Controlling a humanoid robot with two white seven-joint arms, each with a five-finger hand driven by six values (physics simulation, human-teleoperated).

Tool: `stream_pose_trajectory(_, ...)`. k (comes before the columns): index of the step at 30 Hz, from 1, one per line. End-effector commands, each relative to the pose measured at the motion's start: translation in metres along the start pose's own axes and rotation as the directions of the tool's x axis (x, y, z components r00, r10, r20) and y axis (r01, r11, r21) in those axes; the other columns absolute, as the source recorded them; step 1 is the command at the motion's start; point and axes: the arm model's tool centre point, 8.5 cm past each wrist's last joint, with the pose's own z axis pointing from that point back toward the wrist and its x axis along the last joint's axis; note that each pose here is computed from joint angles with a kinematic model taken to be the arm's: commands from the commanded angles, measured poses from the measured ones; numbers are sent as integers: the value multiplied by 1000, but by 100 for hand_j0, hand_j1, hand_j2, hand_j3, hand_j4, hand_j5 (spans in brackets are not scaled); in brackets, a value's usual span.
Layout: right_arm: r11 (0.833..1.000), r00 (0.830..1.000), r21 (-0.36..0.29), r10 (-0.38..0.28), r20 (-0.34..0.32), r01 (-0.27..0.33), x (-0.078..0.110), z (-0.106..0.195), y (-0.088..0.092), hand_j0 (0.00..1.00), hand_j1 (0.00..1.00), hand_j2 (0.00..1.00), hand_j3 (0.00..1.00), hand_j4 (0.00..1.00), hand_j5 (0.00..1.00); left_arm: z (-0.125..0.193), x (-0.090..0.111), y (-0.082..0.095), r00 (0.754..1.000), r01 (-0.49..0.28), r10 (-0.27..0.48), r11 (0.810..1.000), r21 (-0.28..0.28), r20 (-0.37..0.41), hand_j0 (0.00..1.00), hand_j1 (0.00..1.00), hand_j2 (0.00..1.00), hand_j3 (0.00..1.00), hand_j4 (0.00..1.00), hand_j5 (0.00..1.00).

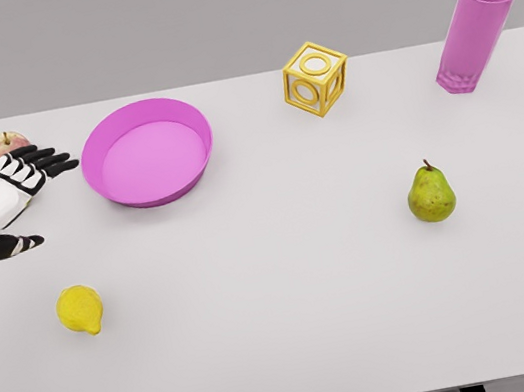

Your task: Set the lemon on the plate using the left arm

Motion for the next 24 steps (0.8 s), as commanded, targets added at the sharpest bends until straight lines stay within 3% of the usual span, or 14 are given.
stream_pose_trajectory(1,1000,1000,0,0,-1,0,0,0,0,100,100,100,100,100,100,0,0,1,1000,-3,3,1000,1,-1,100,100,100,100,100,100)
stream_pose_trajectory(8,1000,1000,0,0,1,0,0,0,0,100,100,100,100,100,100,2,0,8,1000,23,-23,1000,-11,8,100,100,100,100,100,100)
stream_pose_trajectory(10,1000,1000,0,0,-1,0,0,0,0,100,100,100,100,100,100,13,-4,10,998,58,-58,996,-72,11,100,100,100,100,100,100)
stream_pose_trajectory(12,1000,1000,0,0,-1,0,0,0,0,100,100,100,100,100,100,10,4,12,996,79,-76,992,-95,40,100,100,100,100,100,100)
stream_pose_trajectory(15,1000,1000,0,0,-1,0,0,0,0,100,100,100,100,100,100,16,9,5,989,138,-114,948,-288,97,100,100,100,100,100,100)
stream_pose_trajectory(17,1000,1000,0,0,-1,0,0,0,0,100,100,100,100,100,100,17,14,-3,990,111,-75,941,-321,123,100,100,100,100,100,100)
stream_pose_trajectory(24,1000,1000,0,0,-1,0,0,0,0,100,100,100,100,100,100,26,22,-15,983,118,-47,899,-423,175,100,100,100,100,100,100)
